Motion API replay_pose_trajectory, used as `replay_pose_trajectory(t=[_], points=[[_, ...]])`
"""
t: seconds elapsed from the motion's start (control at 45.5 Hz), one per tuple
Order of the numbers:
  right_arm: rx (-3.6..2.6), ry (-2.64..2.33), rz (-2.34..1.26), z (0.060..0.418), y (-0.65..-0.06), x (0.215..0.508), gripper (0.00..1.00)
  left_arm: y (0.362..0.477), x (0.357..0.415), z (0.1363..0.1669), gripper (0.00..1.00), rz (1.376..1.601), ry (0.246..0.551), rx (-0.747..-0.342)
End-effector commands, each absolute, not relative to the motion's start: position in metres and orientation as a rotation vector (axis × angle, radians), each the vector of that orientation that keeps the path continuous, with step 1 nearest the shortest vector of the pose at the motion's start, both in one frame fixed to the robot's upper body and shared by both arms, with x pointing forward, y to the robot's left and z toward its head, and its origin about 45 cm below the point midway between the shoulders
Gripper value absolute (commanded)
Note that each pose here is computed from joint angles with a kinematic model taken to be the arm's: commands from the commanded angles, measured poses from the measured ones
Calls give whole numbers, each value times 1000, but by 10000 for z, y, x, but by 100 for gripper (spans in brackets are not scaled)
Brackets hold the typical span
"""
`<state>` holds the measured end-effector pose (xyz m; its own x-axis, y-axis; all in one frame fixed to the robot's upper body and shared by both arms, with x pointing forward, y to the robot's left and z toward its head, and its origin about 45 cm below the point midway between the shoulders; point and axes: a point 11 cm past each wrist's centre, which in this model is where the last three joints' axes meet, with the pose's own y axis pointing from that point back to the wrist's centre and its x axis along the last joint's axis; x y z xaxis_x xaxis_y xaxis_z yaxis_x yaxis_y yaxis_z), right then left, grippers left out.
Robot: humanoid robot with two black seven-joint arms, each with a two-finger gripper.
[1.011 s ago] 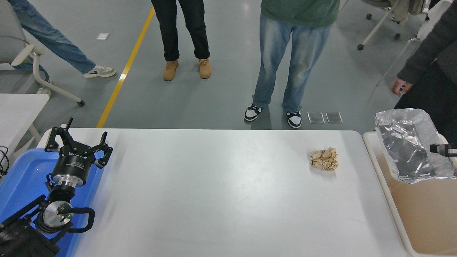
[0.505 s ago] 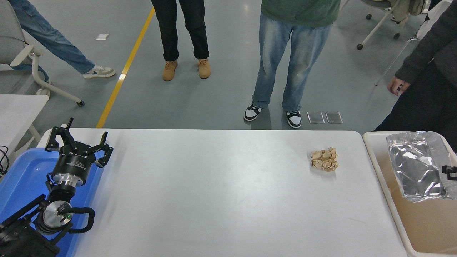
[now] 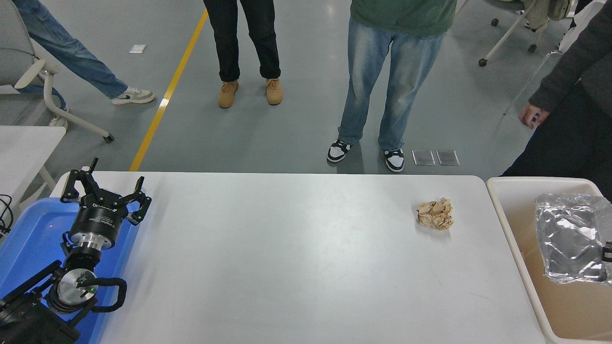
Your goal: Clean the table surface
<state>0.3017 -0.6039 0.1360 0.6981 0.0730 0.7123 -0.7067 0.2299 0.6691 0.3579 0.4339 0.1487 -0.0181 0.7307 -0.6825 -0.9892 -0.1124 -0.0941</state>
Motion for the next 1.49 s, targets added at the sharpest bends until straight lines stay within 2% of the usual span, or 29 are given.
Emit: replay_pose_trajectory(t=[0.0, 0.857, 0.901, 0.923, 0.989, 1.187, 1.473], points=[[1190, -629, 576, 1294, -6057, 2970, 0, 4339, 3579, 1486, 99, 1559, 487, -696], [1138, -651, 557, 1225, -5975, 3063, 1, 4339, 3579, 1486, 99, 1559, 487, -696], [1125, -654, 549, 1224, -5986, 3061, 37, 4345, 3579, 1490, 99, 1559, 486, -695], [1116, -655, 538, 1219, -5994, 3056, 63, 4339, 3579, 1486, 99, 1559, 487, -696], [1115, -657, 531, 1217, -5995, 3057, 86, 4345, 3579, 1490, 99, 1559, 486, -695], [1121, -664, 538, 1229, -5965, 3101, 92, 4345, 3579, 1490, 99, 1559, 486, -695], [1116, -685, 557, 1316, -5965, 3182, 93, 4339, 3579, 1486, 99, 1559, 487, -696]])
